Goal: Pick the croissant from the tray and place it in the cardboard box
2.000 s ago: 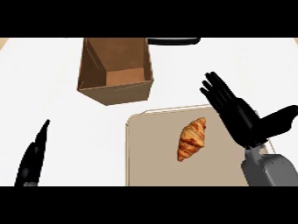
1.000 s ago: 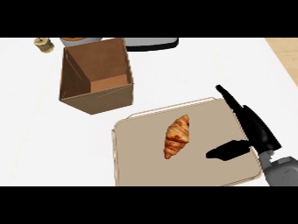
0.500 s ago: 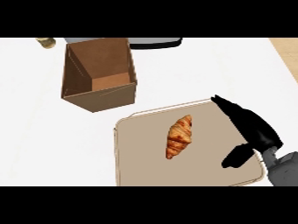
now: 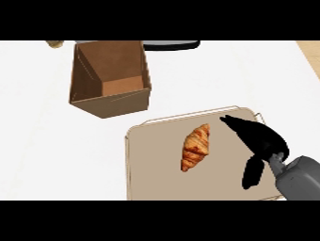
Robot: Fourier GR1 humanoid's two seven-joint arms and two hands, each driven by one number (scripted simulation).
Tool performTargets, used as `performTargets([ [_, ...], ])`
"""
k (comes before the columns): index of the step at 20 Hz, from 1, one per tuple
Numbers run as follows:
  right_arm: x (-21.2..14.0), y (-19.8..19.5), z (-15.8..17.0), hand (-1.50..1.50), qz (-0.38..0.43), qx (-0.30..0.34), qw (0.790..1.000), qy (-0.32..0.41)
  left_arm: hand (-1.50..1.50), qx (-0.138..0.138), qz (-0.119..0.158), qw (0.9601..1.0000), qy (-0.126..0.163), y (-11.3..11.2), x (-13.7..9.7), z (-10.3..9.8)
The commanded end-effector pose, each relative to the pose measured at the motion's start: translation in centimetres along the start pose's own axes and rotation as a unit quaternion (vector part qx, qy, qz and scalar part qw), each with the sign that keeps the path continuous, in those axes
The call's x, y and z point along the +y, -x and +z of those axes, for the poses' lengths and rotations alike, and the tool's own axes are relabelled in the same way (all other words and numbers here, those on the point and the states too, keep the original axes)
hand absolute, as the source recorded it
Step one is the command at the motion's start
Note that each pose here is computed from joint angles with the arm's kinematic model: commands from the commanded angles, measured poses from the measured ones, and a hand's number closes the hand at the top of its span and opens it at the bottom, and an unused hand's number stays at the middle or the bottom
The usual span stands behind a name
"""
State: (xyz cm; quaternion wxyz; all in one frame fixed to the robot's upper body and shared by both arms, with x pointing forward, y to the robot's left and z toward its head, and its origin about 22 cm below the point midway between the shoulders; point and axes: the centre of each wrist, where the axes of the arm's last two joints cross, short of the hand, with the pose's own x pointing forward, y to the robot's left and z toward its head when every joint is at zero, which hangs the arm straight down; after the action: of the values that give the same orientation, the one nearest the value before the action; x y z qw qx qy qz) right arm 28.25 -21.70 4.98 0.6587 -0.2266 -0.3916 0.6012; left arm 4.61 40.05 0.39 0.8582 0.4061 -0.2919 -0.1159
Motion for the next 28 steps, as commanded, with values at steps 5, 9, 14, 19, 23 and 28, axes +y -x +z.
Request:
performTargets([
  [5, -0.2, -2.5, -1.3, -1.5, 0.044, 0.043, 0.997, -0.049, 0.0, -0.24, 0.129, 0.9616, -0.038, -10.7, 1.0, -1.4],
  [9, -0.9, -4.0, -1.8, -1.5, 0.047, 0.048, 0.996, -0.056, 0.0, -0.242, 0.14, 0.9596, -0.032, -10.7, 0.6, -1.3],
  [14, -0.8, -6.2, -2.2, -1.5, 0.054, 0.045, 0.995, -0.067, 0.0, -0.236, 0.139, 0.9609, -0.038, -10.7, 1.3, -1.9],
  [19, -1.0, -8.3, -2.3, -1.5, 0.036, 0.018, 0.996, -0.075, 0.0, -0.231, 0.148, 0.9608, -0.039, -10.4, 1.3, -1.8],
  [23, -1.3, -9.7, -2.3, -1.5, 0.038, -0.002, 0.996, -0.077, 0.0, -0.229, 0.145, 0.9615, -0.042, -10.1, 1.3, -2.0],
  [28, -0.8, -11.0, -2.3, -1.5, 0.039, -0.015, 0.995, -0.086, 0.0, -0.23, 0.146, 0.9615, -0.04, -9.8, 1.6, -2.0],
])
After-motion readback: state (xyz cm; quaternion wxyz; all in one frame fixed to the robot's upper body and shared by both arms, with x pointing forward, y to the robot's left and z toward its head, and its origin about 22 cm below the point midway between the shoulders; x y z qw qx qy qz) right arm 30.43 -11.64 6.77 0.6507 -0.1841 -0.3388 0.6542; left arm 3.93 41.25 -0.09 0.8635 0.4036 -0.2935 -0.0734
